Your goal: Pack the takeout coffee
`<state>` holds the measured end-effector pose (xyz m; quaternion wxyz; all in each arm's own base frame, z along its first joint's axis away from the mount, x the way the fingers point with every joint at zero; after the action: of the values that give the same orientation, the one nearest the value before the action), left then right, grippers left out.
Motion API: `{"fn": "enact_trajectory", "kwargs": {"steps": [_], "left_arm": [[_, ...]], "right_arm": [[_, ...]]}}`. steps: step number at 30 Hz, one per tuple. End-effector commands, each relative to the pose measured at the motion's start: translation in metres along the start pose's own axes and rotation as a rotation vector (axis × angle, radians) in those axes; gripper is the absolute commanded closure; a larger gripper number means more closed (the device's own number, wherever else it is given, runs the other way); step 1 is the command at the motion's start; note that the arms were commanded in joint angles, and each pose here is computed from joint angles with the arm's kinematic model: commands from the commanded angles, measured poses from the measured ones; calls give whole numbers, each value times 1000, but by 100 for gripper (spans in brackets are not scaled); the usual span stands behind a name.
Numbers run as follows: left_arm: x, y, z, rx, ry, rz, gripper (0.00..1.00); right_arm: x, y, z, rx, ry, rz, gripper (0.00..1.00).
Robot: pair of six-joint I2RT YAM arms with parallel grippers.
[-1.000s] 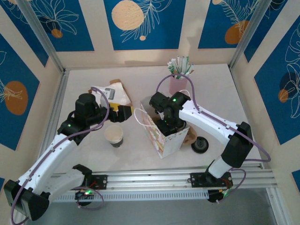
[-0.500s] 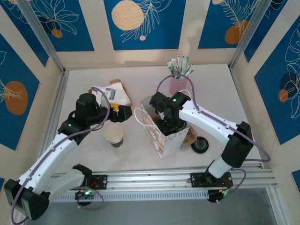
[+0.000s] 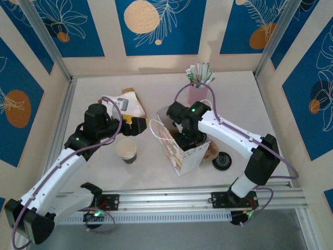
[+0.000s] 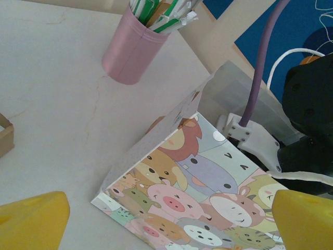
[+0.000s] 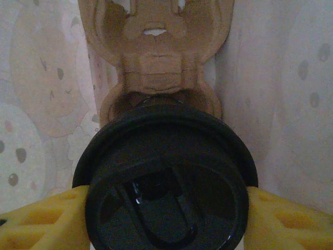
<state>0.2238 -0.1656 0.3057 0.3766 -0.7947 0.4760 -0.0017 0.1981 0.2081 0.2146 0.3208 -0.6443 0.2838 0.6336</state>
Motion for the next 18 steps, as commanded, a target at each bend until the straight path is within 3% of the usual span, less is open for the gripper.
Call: {"fn": "enact_trajectory", "kwargs": {"steps": [1, 18], "left_arm": [[1, -3, -9, 42, 39, -9, 0], [4, -4, -8, 41, 35, -7, 0]], "right_arm": [[4, 4, 1, -7, -26, 33, 42], [7, 3, 0, -7, -32, 44, 42]]}}
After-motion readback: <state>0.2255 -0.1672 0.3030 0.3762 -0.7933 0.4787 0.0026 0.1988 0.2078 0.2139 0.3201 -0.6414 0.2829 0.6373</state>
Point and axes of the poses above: each hand's point on the last joint's axis, 136 mm out from that joint toward the fingers, its own x axis out along the fingers, its own z axis along the line the jaws close on, y = z × x, the point moved 6 cm from there along -x, back along the fingers, and after that the axes turned 14 degrees about -x, right-handed, at the moved point
